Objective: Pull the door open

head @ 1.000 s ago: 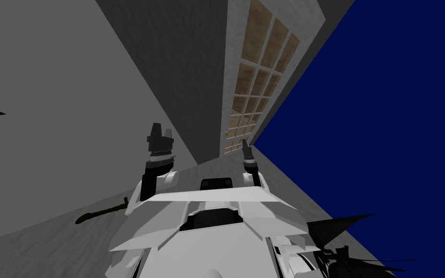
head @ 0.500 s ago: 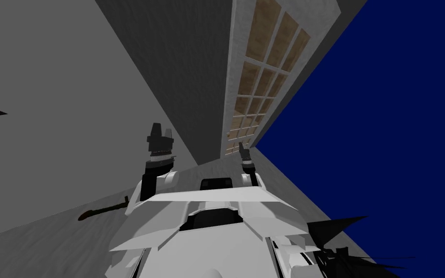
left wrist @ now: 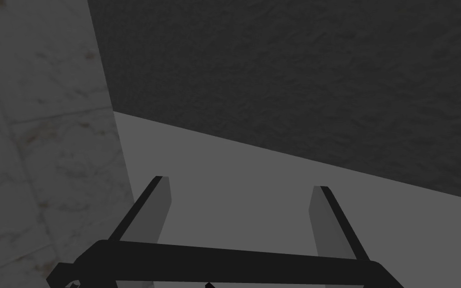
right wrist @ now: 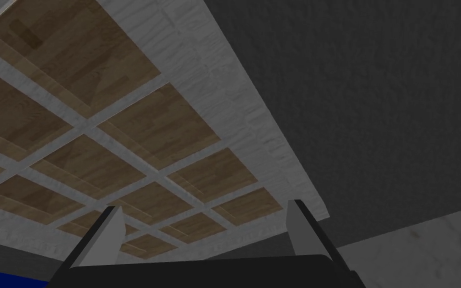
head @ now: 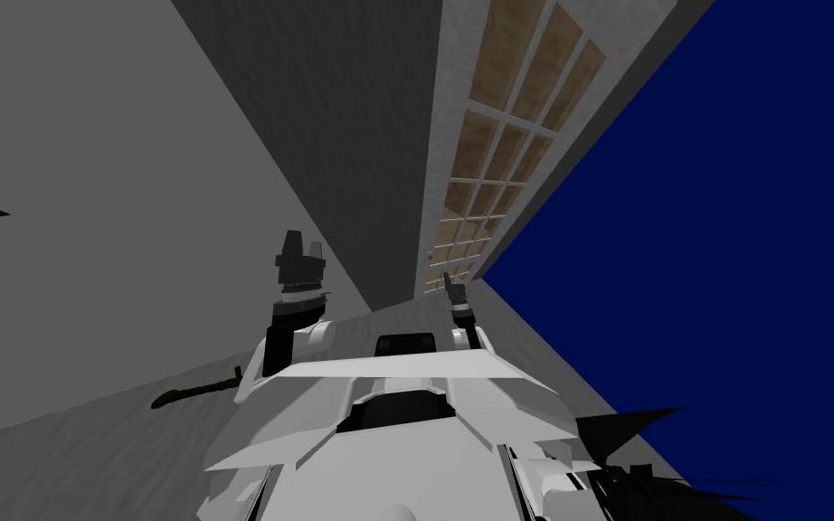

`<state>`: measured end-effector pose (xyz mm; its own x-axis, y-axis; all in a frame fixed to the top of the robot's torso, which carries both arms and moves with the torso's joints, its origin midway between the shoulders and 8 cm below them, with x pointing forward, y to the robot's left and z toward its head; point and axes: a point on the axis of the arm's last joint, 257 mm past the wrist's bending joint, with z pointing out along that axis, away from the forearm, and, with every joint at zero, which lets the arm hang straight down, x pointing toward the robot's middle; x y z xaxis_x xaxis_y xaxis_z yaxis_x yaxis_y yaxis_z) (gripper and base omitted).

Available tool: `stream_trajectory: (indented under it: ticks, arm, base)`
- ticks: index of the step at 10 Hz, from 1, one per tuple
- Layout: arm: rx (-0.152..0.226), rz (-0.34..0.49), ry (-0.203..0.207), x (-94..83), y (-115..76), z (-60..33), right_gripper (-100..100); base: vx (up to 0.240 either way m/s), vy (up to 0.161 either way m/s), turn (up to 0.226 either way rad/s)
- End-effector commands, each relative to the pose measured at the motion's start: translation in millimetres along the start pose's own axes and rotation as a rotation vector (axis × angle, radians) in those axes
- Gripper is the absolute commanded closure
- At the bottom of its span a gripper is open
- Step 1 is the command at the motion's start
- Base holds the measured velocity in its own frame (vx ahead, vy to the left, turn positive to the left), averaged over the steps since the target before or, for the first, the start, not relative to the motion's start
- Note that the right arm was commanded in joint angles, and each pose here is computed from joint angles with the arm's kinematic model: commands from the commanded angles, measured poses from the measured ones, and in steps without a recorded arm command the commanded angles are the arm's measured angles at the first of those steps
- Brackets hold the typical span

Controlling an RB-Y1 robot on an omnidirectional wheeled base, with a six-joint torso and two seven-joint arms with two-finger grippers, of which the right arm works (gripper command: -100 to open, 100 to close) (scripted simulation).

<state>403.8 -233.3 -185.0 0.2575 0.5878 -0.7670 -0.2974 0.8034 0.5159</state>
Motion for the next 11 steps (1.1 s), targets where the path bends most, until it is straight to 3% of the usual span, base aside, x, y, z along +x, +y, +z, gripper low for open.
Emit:
stream_trajectory:
  ticks: [1, 4, 11]
  arm:
    - [0.007, -0.022, 0.013, 8.1, -5.7, -1.5, -100]
    - [0.031, -0.108, 0.065, 34.5, -23.2, -12.3, -100]
    - [0.062, -0.257, 0.159, 76.7, -50.6, -34.8, -100]
  base:
    - [0.059, -0.013, 0.030]
    - [0.073, -0.027, 0.074]
    - [0.071, -0.024, 0.052]
